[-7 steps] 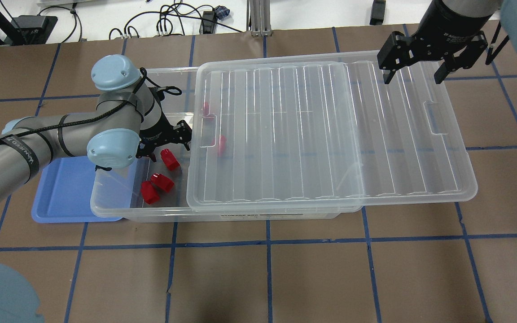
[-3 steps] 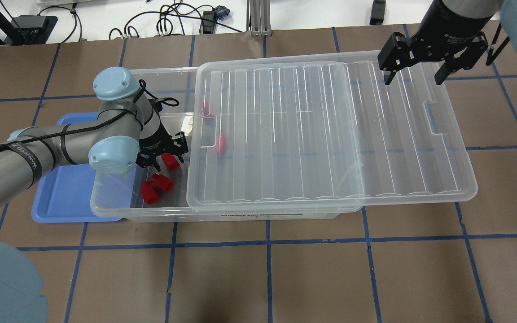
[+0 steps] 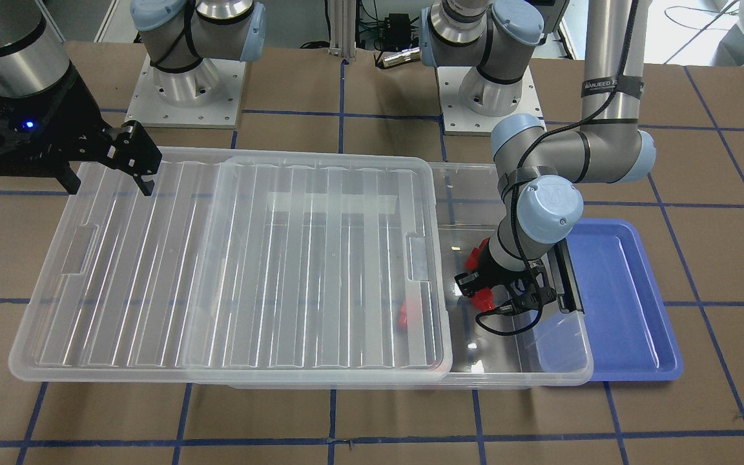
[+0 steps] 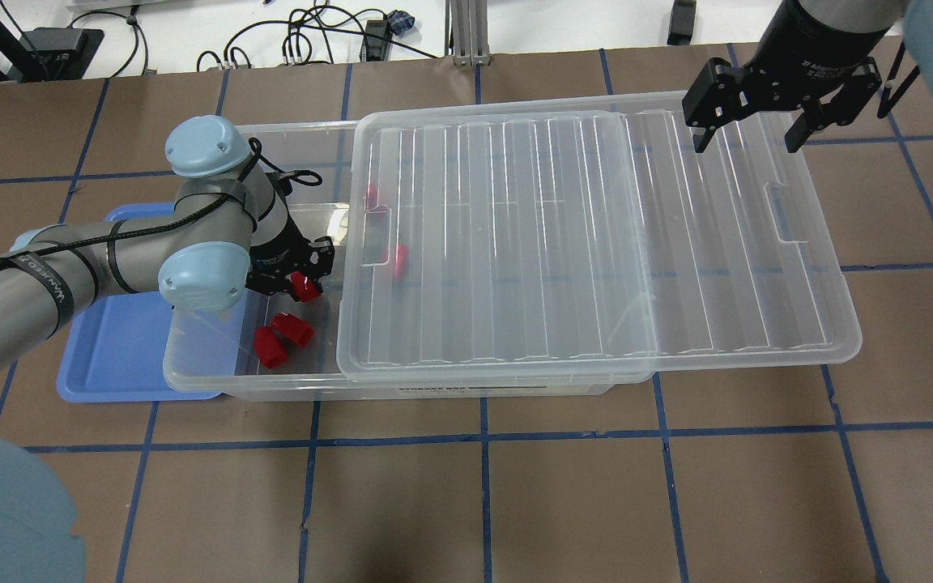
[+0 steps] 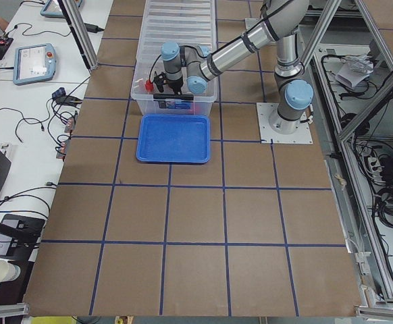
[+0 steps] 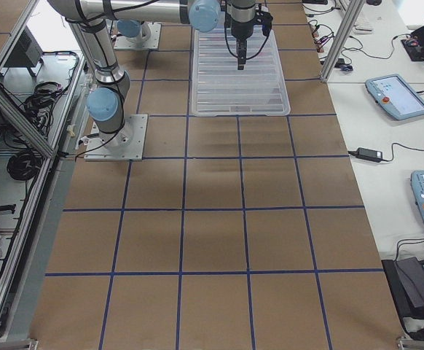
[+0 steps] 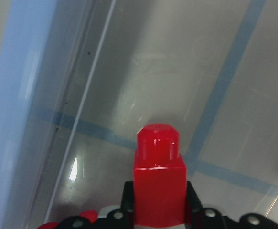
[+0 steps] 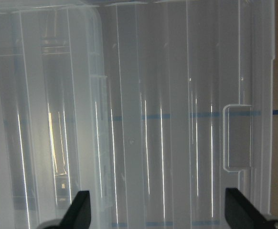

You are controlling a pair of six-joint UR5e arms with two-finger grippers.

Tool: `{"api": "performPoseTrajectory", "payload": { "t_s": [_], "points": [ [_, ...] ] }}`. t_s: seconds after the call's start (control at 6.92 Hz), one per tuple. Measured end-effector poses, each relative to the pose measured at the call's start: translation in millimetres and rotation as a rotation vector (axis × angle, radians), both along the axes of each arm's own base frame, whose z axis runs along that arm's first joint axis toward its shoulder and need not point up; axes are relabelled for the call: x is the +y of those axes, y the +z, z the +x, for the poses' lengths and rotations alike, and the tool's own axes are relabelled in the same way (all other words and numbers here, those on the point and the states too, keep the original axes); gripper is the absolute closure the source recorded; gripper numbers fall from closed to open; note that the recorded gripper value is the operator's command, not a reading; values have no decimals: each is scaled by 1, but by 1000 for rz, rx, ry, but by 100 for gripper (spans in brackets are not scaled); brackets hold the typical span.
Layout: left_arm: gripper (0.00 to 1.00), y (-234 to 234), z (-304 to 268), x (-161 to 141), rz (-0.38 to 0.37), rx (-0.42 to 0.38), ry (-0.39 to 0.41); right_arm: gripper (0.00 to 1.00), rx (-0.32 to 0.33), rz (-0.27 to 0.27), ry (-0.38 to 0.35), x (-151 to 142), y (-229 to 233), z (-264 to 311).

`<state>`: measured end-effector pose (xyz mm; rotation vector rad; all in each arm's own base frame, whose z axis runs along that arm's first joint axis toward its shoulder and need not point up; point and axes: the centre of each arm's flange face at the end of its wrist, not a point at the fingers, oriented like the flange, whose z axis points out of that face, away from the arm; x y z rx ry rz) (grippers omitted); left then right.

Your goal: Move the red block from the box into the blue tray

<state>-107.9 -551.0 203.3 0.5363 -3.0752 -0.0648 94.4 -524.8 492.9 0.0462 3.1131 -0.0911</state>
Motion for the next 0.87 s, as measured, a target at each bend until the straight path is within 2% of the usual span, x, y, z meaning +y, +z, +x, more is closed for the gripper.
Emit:
{"api": "performPoseTrajectory", "payload": {
  "t_s": [0.29,0.58,0.72,0.87],
  "points": [
    [100,49,-4,-13,-35,-2,-11,0,0,0,-1,0,0,0],
    [100,136,-9,-21,8,5,-23,0,0,2,-2,0,0,-1],
    [100,177,-13,-22,24,6,-43,0,0,1,-3,-1,0,-3],
    [100,205,-11,-22,23,3,-106,0,8,9,-9,-2,0,-10]
  ]
}}
